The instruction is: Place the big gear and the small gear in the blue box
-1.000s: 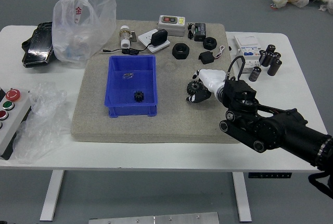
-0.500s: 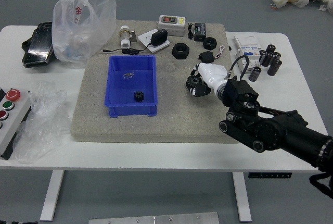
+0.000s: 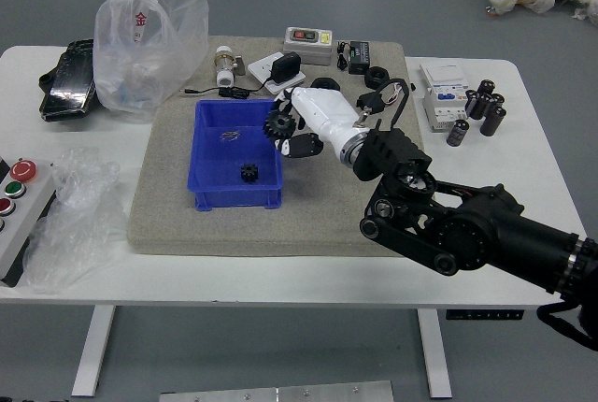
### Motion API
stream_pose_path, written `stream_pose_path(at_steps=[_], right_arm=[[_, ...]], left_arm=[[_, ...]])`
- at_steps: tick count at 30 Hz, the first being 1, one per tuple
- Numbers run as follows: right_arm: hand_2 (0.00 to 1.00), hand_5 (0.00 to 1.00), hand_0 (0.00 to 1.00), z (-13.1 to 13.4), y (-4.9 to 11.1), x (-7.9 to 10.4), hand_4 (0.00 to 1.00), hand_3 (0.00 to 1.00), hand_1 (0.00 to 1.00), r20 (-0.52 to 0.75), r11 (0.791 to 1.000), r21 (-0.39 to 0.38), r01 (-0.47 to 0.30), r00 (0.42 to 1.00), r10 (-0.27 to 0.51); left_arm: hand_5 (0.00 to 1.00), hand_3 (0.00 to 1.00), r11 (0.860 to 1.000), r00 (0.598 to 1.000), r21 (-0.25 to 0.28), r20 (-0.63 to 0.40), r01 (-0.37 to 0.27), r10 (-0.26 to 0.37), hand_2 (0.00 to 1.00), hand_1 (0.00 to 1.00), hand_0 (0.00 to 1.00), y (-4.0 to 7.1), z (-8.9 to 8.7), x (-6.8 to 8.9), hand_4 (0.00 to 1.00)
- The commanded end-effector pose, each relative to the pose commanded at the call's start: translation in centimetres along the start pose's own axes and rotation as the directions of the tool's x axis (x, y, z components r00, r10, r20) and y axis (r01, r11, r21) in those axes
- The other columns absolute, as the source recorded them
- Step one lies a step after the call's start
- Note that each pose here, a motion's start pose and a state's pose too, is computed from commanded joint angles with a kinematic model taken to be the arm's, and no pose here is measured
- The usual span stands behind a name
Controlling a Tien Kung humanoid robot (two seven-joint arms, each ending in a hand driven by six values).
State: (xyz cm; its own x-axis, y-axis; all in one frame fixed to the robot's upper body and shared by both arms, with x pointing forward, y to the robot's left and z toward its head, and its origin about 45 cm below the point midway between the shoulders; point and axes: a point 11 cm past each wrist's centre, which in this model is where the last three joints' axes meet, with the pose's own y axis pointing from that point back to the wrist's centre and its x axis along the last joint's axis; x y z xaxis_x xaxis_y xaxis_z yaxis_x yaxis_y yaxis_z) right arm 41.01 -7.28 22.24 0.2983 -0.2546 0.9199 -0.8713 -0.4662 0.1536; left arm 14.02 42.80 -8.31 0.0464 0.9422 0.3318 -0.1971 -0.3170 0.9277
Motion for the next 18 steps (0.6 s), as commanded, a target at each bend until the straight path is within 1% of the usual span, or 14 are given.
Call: stream_pose_path(at_steps=[1,2,4,7,8,13,14,18], right_arm=[[0.291,0.017,0.379,-0.8,0.0,-0.3,0.186,0.369,0.451,-0.006,1.000,0.022,0.010,1.000,-0.009],[0.347,0.002,0.476,-1.7,0.0,-0.8,0.240,0.392,0.473,-0.016,0.999,0.047,0.024,1.000,-0.023],[0.347,0.002,0.476,-2.7,0.0,-1.6,0.240,0.392,0.473,-0.029,0.996,0.078,0.050,0.998,-0.048],[0.347,0.002,0.476,-3.3,0.0,-2.1,0.240,0.392,0.473,-0.043,0.993,0.095,0.070,0.997,-0.067],[0.558,0.002,0.545,-3.4,0.0,-2.1,0.371,0.489,0.575,-0.048,0.993,0.096,0.071,0.997,-0.067],[0.558,0.002,0.545,-3.2,-0.1,-2.3,0.371,0.489,0.575,-0.054,0.993,0.087,0.082,0.996,-0.078],[0.754,0.157,0.600,-3.1,-0.2,-2.3,0.434,0.695,0.712,-0.054,0.993,0.083,0.086,0.995,-0.081],[0.754,0.157,0.600,-2.7,-0.3,-2.3,0.434,0.695,0.712,-0.061,0.994,0.065,0.089,0.995,-0.085]], left_arm=[[0.287,0.654,1.000,1.000,0.000,0.000,0.000,0.000,0.545,0.546,0.643,0.0,0.0,0.0,0.653],[0.287,0.653,1.000,1.000,0.000,0.001,0.000,0.000,0.546,0.545,0.642,0.0,0.0,0.0,0.653],[0.287,0.653,1.000,1.000,0.000,0.001,0.000,0.000,0.546,0.545,0.642,0.0,0.1,0.0,0.653],[0.287,0.653,1.000,1.000,0.000,0.002,-0.001,0.001,0.546,0.545,0.642,0.0,0.1,0.1,0.653],[0.288,0.652,1.000,1.000,0.001,0.002,-0.002,0.002,0.545,0.545,0.641,0.0,0.1,0.2,0.653],[0.288,0.652,1.000,1.000,0.006,0.003,-0.002,0.002,0.545,0.545,0.641,0.0,-0.1,0.2,0.653],[0.289,0.652,1.000,1.000,0.006,0.003,-0.002,0.002,0.545,0.547,0.641,0.0,-0.1,0.2,0.653],[0.289,0.652,1.000,1.000,0.006,0.003,-0.001,0.001,0.545,0.547,0.641,0.0,0.0,0.2,0.653]])
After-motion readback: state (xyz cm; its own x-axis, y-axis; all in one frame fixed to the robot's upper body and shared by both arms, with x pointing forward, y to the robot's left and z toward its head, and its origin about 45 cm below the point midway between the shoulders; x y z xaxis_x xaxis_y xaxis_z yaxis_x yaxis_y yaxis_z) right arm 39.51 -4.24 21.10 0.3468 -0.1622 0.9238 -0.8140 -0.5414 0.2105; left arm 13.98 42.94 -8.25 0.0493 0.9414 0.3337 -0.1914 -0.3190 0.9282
